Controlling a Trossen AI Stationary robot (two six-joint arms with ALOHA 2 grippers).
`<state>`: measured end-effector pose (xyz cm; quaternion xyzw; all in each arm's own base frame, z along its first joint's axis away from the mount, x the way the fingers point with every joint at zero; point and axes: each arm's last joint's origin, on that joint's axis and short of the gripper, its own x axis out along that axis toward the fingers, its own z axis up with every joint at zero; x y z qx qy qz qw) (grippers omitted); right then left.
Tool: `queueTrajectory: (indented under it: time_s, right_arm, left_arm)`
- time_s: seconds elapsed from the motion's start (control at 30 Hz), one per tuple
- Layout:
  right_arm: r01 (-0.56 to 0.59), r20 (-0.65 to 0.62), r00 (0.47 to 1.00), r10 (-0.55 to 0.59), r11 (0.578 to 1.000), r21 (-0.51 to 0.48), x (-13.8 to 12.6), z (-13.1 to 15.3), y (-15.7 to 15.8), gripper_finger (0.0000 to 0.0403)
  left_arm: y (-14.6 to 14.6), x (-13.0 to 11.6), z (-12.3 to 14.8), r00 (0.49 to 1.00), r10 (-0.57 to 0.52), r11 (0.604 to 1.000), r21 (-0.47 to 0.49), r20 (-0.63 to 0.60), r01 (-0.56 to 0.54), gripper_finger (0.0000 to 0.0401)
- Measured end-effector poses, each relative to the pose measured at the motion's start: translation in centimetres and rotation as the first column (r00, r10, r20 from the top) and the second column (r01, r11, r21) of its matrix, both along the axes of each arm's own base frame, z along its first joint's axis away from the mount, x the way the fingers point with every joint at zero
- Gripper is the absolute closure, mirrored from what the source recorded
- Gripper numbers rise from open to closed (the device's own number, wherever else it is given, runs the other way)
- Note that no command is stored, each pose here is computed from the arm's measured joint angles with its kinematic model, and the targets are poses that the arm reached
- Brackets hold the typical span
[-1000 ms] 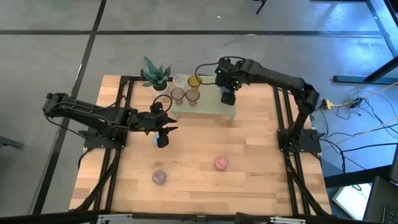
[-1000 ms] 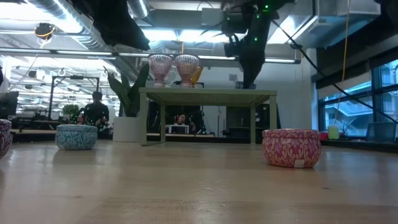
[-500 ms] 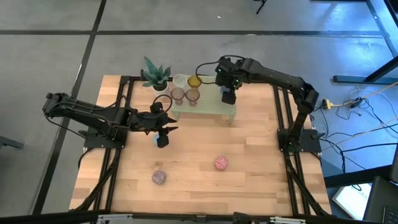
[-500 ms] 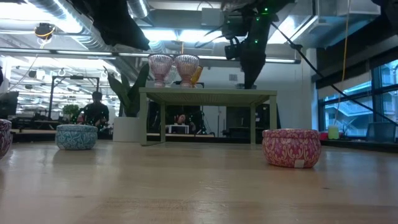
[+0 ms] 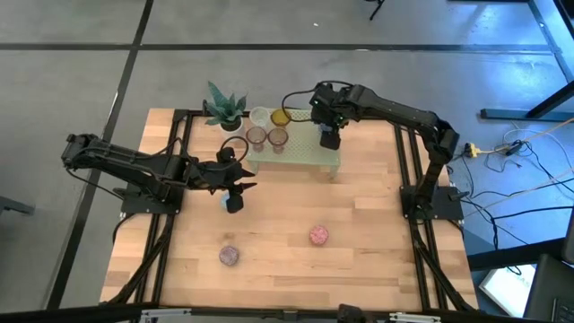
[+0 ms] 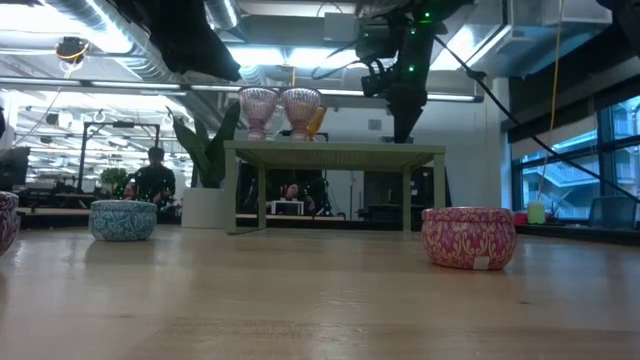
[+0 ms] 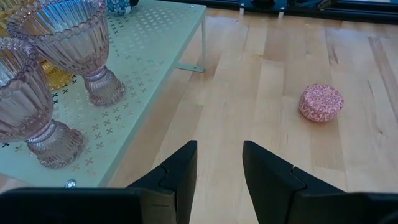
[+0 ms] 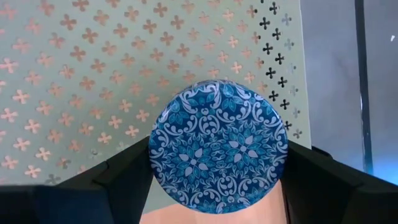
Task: Pick & Place candle stick holders
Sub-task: Put the blue scented candle on the shelf
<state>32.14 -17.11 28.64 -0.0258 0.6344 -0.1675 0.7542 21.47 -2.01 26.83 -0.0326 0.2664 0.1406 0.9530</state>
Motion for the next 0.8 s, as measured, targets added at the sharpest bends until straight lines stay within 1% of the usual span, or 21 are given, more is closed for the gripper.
queueTrajectory:
  time_s: [0.1,0.5,0.73,0.8]
  right_arm:
    - [0.025,0.006,1.0,-0.025,1.0,0.004,-0.01,0.0,0.01,0.0092]
    - [0.025,0.009,1.0,-0.025,1.0,0.003,0.03,-0.04,-0.01,0.0092]
    - [0.033,0.081,0.996,-0.031,0.999,-0.018,0.72,0.01,-0.34,0.0092]
    - [0.071,0.088,0.993,-0.073,0.997,0.025,0.61,-0.07,-0.16,0.0092]
  left_arm:
    - [0.0,0.0,0.0,1.0,0.0,1.0,0.0,0.0,0.0,0.0276]
    - [0.0,0.0,0.0,1.0,0.0,1.0,0.0,0.0,0.0,0.0276]
    - [-0.01,0.0,0.0,1.0,-0.001,1.0,0.0,0.0,0.001,0.0276]
    - [0.0,0.0,0.0,1.0,0.0,1.0,0.0,0.0,0.0,0.0276]
